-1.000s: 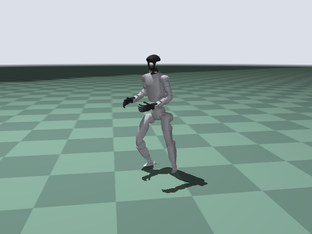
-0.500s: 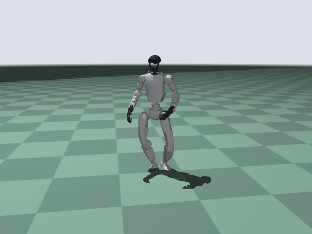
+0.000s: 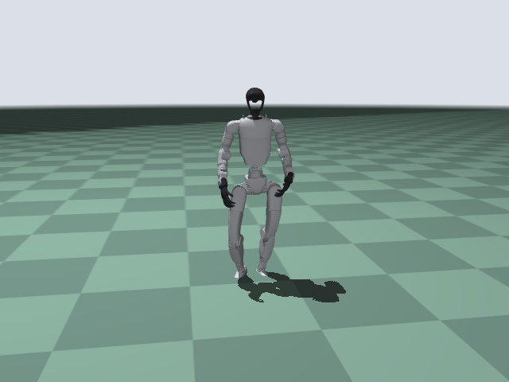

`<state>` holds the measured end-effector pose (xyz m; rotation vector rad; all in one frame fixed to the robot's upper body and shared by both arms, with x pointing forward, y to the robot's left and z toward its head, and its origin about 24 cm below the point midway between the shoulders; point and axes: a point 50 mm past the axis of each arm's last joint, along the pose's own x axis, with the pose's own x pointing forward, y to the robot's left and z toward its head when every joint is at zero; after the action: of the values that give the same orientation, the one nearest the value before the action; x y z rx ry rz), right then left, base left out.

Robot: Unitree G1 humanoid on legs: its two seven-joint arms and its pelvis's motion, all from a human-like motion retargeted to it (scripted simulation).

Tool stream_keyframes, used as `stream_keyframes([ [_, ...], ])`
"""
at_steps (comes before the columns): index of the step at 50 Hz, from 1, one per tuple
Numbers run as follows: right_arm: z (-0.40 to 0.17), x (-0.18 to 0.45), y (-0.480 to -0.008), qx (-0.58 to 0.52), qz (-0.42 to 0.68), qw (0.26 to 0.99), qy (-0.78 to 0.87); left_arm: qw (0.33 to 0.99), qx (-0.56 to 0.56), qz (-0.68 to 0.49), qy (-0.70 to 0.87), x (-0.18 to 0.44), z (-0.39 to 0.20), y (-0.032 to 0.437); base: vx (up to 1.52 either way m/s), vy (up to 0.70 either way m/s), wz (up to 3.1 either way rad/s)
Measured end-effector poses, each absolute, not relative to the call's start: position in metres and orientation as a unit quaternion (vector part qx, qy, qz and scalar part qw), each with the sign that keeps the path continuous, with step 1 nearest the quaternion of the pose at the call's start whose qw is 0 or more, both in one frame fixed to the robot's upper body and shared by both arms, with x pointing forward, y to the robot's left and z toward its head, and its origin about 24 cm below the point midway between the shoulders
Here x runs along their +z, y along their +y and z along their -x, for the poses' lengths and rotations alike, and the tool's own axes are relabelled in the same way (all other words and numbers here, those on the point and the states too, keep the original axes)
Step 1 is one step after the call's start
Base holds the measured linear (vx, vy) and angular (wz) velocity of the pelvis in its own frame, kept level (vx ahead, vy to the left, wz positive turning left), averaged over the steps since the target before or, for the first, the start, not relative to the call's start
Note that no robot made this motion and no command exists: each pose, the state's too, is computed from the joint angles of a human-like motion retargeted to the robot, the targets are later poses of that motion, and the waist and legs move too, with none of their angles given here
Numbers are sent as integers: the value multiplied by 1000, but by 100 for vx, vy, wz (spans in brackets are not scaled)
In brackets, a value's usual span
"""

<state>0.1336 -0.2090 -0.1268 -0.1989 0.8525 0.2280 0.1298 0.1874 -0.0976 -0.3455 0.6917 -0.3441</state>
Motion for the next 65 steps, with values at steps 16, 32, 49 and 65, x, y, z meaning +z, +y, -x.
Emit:
stream_keyframes([
  [16,-132,-137,-215,76,88,884,453,892,-154,171,389,-114,-111,184,-8,5,68],
  [32,-211,-96,-216,93,157,924,335,870,-154,308,354,-96,-64,178,-8,10,-94],
  [49,-255,63,-84,381,62,920,-72,910,-125,203,339,-76,-55,199,-17,-6,-353],
  [65,-216,-13,-142,368,-63,910,183,942,-224,166,189,-16,-139,194,2,-8,-292],
])
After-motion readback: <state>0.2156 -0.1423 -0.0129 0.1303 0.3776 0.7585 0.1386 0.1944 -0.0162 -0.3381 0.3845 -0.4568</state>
